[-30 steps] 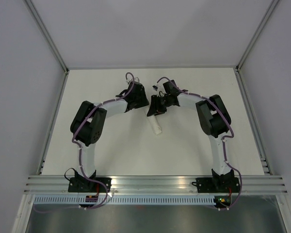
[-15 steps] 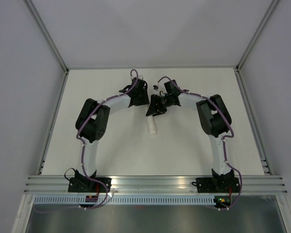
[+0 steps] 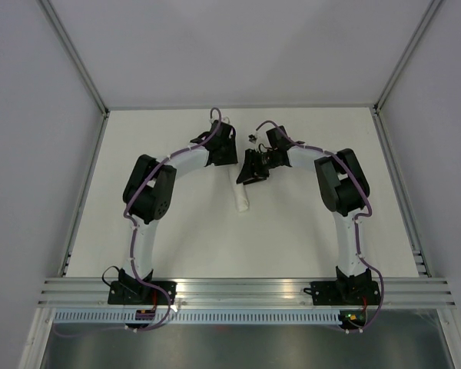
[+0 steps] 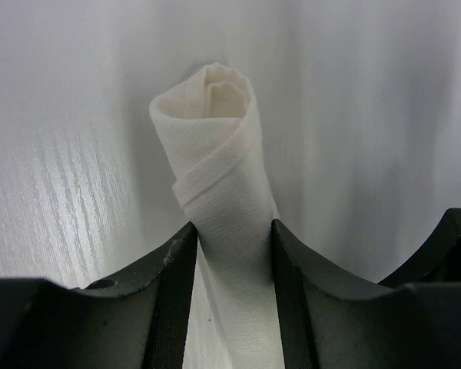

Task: Fold the napkin, place the utensils inside, and roll it up
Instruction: Roll the napkin with the utensil

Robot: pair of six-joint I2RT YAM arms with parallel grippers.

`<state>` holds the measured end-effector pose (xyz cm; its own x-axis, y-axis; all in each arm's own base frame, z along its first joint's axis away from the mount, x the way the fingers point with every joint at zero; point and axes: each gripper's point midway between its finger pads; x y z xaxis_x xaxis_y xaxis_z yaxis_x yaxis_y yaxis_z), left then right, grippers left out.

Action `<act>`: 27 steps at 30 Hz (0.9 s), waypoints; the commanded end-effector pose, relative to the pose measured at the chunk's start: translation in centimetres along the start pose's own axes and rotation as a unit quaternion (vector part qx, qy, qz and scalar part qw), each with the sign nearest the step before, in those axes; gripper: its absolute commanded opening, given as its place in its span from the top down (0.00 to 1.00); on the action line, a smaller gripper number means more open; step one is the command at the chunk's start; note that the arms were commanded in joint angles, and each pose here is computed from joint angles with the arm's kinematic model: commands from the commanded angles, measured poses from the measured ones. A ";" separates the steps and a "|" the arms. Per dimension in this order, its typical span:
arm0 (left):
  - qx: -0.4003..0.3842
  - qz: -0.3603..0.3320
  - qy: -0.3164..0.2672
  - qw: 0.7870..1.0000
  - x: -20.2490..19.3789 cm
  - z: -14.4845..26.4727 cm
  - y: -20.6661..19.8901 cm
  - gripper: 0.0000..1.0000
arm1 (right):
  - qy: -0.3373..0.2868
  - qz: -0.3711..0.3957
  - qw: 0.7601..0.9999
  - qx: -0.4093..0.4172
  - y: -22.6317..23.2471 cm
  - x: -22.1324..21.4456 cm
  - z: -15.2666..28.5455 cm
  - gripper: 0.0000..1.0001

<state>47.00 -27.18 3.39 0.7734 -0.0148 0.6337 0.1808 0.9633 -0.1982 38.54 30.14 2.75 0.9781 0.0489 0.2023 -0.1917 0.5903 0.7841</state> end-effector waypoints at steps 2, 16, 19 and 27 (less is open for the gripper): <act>-0.013 -0.035 0.009 0.999 0.0 -0.1 -0.8 0.51 | -0.004 -0.024 1.000 -0.019 -0.5 -0.1 1.4 0.51; -0.035 -0.048 0.000 0.998 1.1 0.2 -2.0 0.48 | -0.007 -0.036 0.999 -0.007 -0.3 0.0 1.6 0.58; -0.036 -0.050 -0.003 0.998 1.3 0.2 -2.1 0.47 | -0.010 -0.034 0.999 -0.001 0.1 0.2 1.7 0.57; -0.055 -0.056 -0.001 0.997 1.5 0.3 -2.9 0.47 | -0.026 -0.012 1.000 0.008 1.8 1.2 2.7 0.56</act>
<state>46.86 -28.82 3.99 0.7692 -0.0827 0.6336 0.2720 0.9397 -0.2075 38.59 29.00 2.90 0.9859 0.0148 0.1668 -0.1432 0.5909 0.7940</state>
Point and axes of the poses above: each gripper's point midway between its finger pads, its own z axis back along the fingers, its own y axis along the line the jaws close on, x = y × z, and after that the axes turned 8 degrees about -z, right-handed
